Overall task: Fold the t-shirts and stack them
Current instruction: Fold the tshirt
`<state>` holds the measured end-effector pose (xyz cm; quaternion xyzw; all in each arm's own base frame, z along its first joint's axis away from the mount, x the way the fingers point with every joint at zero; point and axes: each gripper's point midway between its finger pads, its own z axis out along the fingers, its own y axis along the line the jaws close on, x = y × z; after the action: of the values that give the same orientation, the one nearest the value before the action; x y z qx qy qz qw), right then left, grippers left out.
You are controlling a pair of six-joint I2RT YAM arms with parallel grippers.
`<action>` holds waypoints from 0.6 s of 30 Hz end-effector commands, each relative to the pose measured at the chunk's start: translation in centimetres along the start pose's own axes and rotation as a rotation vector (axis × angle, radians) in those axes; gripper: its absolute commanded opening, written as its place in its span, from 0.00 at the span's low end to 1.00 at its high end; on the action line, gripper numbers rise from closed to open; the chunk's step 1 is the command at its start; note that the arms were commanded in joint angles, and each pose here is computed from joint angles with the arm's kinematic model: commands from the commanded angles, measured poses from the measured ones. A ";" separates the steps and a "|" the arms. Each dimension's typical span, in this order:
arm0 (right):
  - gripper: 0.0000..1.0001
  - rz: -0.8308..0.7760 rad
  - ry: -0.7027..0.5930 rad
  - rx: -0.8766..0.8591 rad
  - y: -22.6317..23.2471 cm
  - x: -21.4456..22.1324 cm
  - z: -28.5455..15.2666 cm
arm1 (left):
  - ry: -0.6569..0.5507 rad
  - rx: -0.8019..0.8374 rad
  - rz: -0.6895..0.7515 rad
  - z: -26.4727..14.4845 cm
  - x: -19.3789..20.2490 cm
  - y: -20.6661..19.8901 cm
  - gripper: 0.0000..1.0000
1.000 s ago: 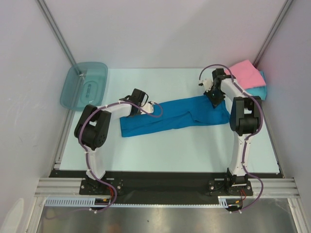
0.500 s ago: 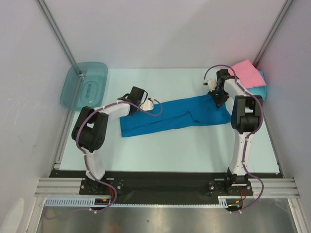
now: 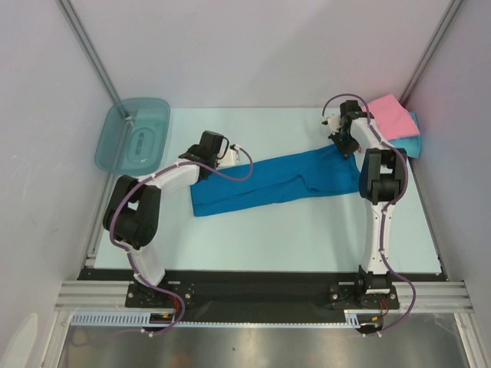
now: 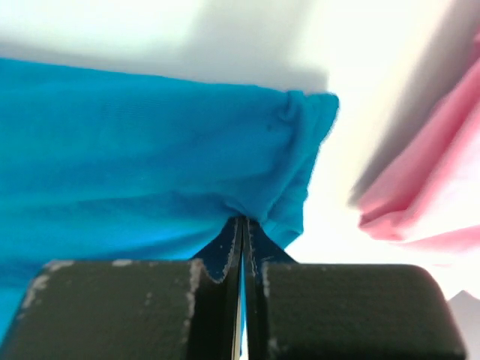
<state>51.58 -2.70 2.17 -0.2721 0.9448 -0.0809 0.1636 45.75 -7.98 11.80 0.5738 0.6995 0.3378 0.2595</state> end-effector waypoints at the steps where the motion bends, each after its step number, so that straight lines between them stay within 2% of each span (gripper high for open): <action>1: 0.00 -0.040 -0.030 0.046 -0.8 -1.5 3.9 | 0.019 -0.067 0.004 -1.4 1.3 2.0 0.28; 18: 0.00 -0.213 -0.102 0.138 0.4 -7.5 7.9 | 0.058 -0.117 -0.002 -1.0 2.5 3.9 0.27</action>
<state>58.35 -1.91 2.32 -0.3345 0.9027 -0.1844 0.1980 46.27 -5.98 12.59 0.5709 0.6900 0.3694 0.2480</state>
